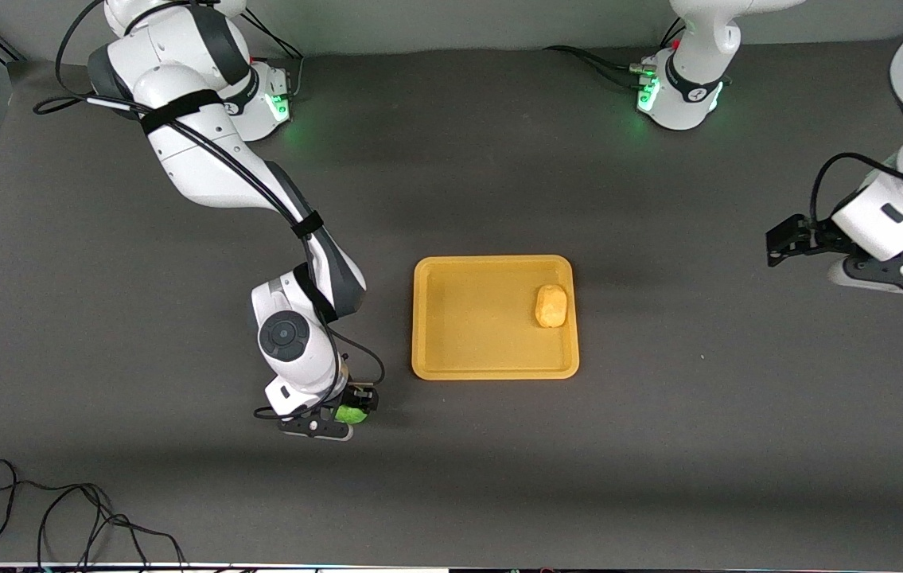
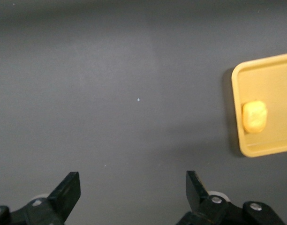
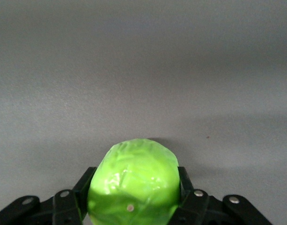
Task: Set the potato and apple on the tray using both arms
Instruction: 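Lift the green apple with the right gripper and carry it over the tray, then lower the apple onto the tray beside the potato and open the right gripper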
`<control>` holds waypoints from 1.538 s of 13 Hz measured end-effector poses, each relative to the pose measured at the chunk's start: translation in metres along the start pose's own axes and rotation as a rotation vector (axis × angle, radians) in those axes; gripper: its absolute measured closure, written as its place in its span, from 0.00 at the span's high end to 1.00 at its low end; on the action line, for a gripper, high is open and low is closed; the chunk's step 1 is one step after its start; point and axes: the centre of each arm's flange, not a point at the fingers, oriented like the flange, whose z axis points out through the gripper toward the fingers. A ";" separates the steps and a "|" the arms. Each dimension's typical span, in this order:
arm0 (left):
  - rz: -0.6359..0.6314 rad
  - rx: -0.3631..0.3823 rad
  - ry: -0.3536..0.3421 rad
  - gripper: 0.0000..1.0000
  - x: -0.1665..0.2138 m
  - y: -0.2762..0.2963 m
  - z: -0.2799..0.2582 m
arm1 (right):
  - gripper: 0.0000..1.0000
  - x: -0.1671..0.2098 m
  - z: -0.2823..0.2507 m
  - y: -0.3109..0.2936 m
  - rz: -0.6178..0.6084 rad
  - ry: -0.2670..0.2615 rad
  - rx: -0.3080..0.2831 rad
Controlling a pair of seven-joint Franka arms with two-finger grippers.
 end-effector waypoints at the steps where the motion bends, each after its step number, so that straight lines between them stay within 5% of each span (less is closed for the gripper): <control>1: 0.013 0.019 -0.007 1.00 -0.008 -0.004 0.005 | 0.73 0.003 -0.008 -0.001 0.001 0.000 -0.001; 6: 0.126 0.036 -0.068 1.00 -0.031 -0.026 -0.010 | 0.73 0.021 -0.164 0.001 0.021 -0.050 -0.042; 11: 0.103 -0.013 -0.151 1.00 0.000 -0.060 -0.051 | 0.72 -0.036 -0.312 -0.055 0.026 -0.106 0.045; 16: 0.070 -0.026 -0.186 1.00 0.013 -0.060 -0.036 | 0.72 -0.132 -0.290 -0.188 0.111 -0.129 0.038; 20: 0.061 -0.010 -0.133 1.00 0.010 -0.057 -0.052 | 0.72 -0.179 -0.228 -0.253 0.119 -0.093 0.001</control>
